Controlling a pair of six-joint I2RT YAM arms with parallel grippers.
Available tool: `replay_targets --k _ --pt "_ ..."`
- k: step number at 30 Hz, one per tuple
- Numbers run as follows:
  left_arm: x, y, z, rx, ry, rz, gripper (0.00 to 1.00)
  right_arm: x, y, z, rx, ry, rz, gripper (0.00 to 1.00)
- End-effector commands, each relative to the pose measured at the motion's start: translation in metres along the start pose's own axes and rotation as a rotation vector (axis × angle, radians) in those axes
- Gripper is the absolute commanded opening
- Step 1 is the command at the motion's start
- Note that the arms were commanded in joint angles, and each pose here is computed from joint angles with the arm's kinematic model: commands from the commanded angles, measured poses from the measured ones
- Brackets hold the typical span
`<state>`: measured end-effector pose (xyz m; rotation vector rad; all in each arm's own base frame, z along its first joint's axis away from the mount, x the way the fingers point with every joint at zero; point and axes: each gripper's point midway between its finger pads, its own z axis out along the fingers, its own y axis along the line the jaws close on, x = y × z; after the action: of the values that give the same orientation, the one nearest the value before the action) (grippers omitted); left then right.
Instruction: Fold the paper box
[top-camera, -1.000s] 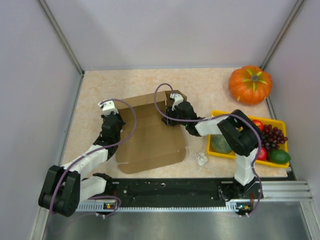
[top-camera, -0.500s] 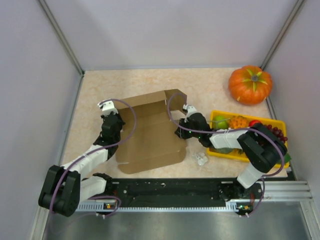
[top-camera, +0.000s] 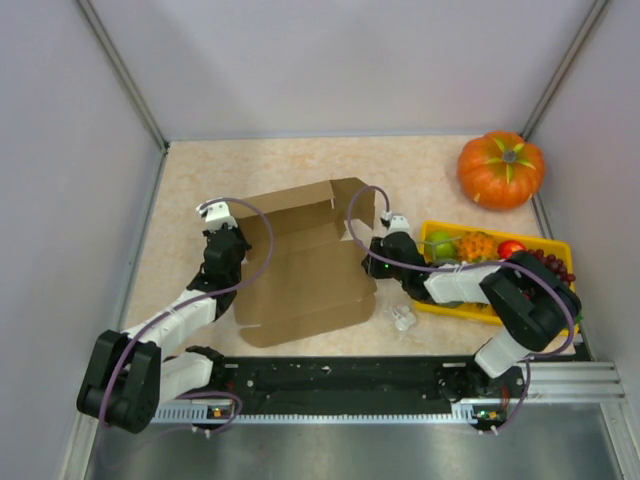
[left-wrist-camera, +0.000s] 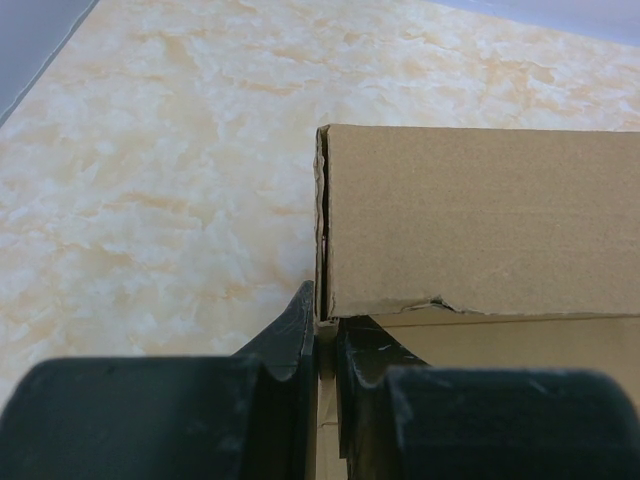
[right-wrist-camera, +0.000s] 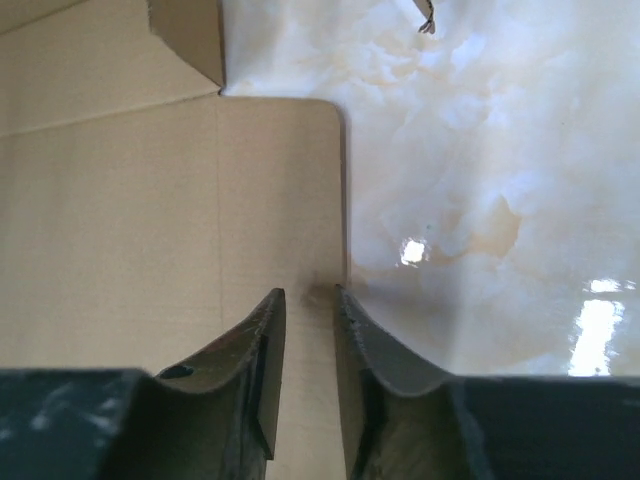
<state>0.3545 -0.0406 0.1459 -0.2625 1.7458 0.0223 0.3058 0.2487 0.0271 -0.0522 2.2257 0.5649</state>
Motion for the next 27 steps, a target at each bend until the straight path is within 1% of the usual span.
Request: replay_targets --k 1,2,3,5,6,9,10,11,12,14,15,17,19,20,21,23,24,26,27 --pt "-0.021 -0.009 0.005 0.021 -0.048 -0.034 0.0 -0.04 0.015 -0.028 -0.055 -0.074 -0.078 0.32" --pt "-0.021 -0.009 0.005 0.019 -0.048 -0.031 0.0 -0.051 0.015 -0.034 -0.049 -0.086 -0.091 0.37" --pt "-0.021 -0.008 0.005 0.016 -0.047 -0.029 0.0 -0.066 0.011 -0.039 -0.032 -0.093 -0.095 0.44" --pt "-0.021 -0.008 0.004 0.016 -0.049 -0.03 0.0 -0.089 0.009 -0.053 -0.033 -0.134 -0.117 0.5" --pt "-0.021 -0.008 0.004 0.016 -0.047 -0.028 0.0 -0.104 -0.002 -0.057 0.0 -0.142 -0.109 0.55" --pt "-0.021 -0.008 0.004 0.016 -0.049 -0.03 0.0 -0.125 0.008 -0.061 -0.081 -0.164 -0.197 0.6" --pt "-0.02 -0.008 0.004 0.016 -0.046 -0.027 0.0 -0.132 0.01 -0.061 -0.097 -0.179 -0.251 0.61" --pt "-0.021 -0.008 0.004 0.017 -0.05 -0.031 0.0 -0.146 0.022 -0.062 -0.132 -0.197 -0.274 0.62" --pt "-0.022 -0.008 0.004 0.017 -0.051 -0.031 0.0 -0.146 0.024 -0.056 -0.143 -0.184 -0.293 0.63" --pt "-0.021 -0.009 0.004 0.02 -0.051 -0.031 0.0 -0.163 0.039 -0.049 -0.196 -0.214 -0.341 0.63" --pt "-0.021 -0.008 0.004 0.018 -0.048 -0.03 0.0 -0.157 0.039 -0.037 -0.199 -0.18 -0.362 0.63" --pt "-0.021 -0.008 0.004 0.018 -0.05 -0.026 0.0 -0.17 0.045 -0.031 -0.204 -0.192 -0.365 0.63" --pt "-0.021 -0.008 0.004 0.019 -0.048 -0.025 0.0 -0.168 0.049 -0.022 -0.224 -0.171 -0.381 0.6" --pt "-0.021 -0.008 0.004 0.018 -0.048 -0.024 0.0 -0.172 0.054 -0.02 -0.228 -0.178 -0.384 0.57" --pt "-0.021 -0.008 0.004 0.018 -0.048 -0.024 0.0 -0.17 0.055 -0.017 -0.224 -0.162 -0.388 0.48" --pt "-0.022 -0.009 0.005 0.02 -0.051 -0.023 0.0 -0.167 0.055 -0.012 -0.167 -0.14 -0.402 0.33" --pt "-0.022 -0.009 0.005 0.018 -0.05 -0.023 0.0 -0.167 0.056 -0.011 -0.15 -0.142 -0.4 0.22" --pt "-0.021 -0.01 0.005 0.023 -0.049 -0.027 0.0 -0.172 0.059 -0.017 -0.112 -0.164 -0.391 0.14" --pt "-0.022 -0.011 0.005 0.031 -0.05 -0.024 0.0 -0.168 0.062 -0.02 -0.094 -0.153 -0.356 0.04"
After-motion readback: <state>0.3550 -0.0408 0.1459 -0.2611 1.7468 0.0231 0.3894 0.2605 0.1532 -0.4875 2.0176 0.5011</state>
